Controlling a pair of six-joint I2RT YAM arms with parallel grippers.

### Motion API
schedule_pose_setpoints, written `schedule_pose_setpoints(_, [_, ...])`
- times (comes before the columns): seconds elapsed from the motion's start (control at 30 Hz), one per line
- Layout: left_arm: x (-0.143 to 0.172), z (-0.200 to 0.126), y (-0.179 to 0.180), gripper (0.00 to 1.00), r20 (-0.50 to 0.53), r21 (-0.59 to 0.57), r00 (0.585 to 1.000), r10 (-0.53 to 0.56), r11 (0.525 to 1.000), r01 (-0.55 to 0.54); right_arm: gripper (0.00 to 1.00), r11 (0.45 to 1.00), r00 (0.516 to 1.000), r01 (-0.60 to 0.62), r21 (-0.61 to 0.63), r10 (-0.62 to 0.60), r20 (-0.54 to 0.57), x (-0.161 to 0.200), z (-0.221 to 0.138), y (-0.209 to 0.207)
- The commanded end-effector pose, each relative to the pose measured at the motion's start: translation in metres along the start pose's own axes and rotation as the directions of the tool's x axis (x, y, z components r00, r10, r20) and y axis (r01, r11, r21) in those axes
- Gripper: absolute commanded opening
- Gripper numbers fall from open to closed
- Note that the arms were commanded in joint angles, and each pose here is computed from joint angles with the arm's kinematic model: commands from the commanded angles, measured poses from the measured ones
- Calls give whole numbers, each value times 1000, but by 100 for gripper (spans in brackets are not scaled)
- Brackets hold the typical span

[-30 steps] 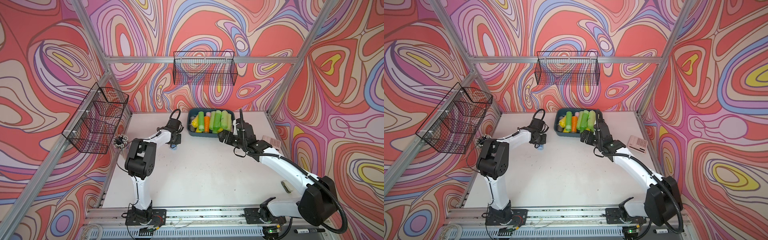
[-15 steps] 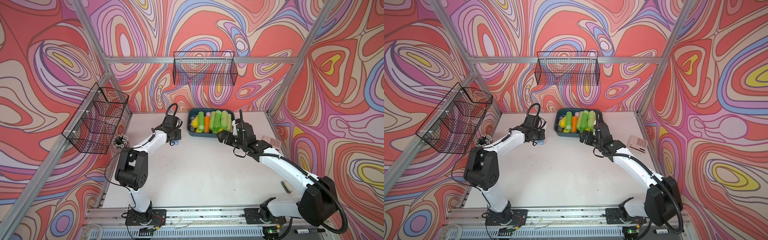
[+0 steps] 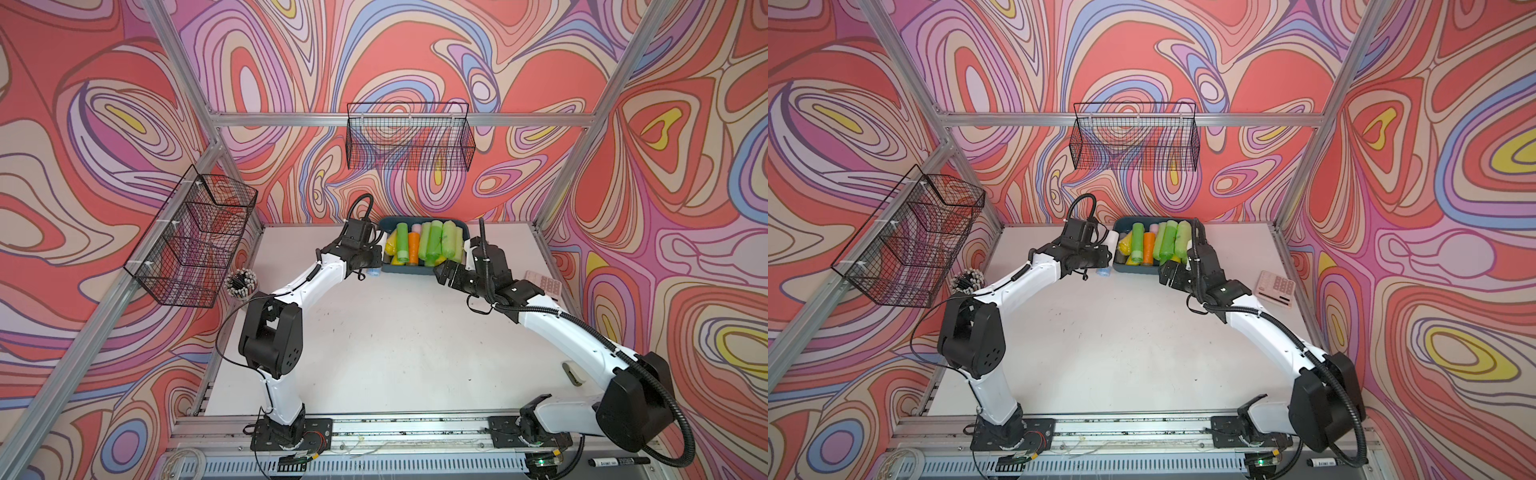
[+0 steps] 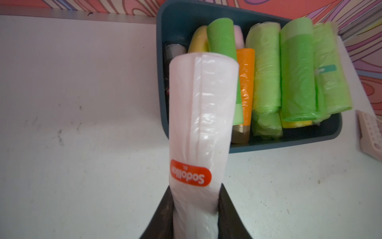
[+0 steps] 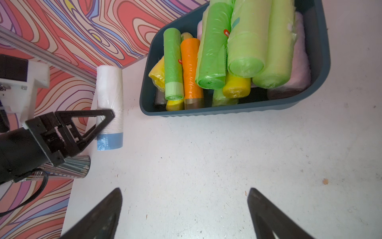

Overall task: Put the roll of trash bags into the storage box
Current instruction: Pick up the roll of trash bags from the center of the board, then place the roll of trash bags in the storage box.

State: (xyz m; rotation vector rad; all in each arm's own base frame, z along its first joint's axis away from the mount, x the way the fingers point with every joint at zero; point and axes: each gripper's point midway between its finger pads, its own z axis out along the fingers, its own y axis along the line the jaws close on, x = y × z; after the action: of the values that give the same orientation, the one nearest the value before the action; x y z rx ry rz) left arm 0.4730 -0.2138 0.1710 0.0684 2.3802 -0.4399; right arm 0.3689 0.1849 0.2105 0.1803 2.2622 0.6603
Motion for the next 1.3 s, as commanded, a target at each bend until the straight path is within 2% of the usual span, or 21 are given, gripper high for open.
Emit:
schedule_pose_setpoints(0.0, [-19, 13, -16, 16, 39, 74, 999, -38, 997, 35, 97, 1000, 1000, -8, 7, 8, 29, -10, -7, 2])
schedule_pose_setpoints(0.2, [-47, 34, -36, 16, 83, 136, 995, -53, 990, 41, 97, 1000, 999, -14, 16, 14, 29, -9, -9, -1])
schedule_pose_setpoints(0.5, [-71, 63, -41, 16, 112, 132, 992, -60, 990, 45, 97, 998, 999, -16, 54, 13, 41, -9, -15, -8])
schedule_pose_setpoints(1.17, [-48, 112, -16, 19, 19, 13, 999, -39, 999, 39, 97, 996, 999, -17, 83, 14, 39, -4, -17, -16])
schedule_pose_setpoints(1.23, [-45, 113, -14, 25, 12, 6, 999, -40, 999, 40, 97, 997, 999, -18, 81, 15, 38, -4, -17, -16])
schedule_pose_setpoints(1.27, [-44, 112, -16, 32, 5, 13, 999, -38, 999, 38, 97, 996, 999, -17, 82, 14, 39, -4, -17, -16])
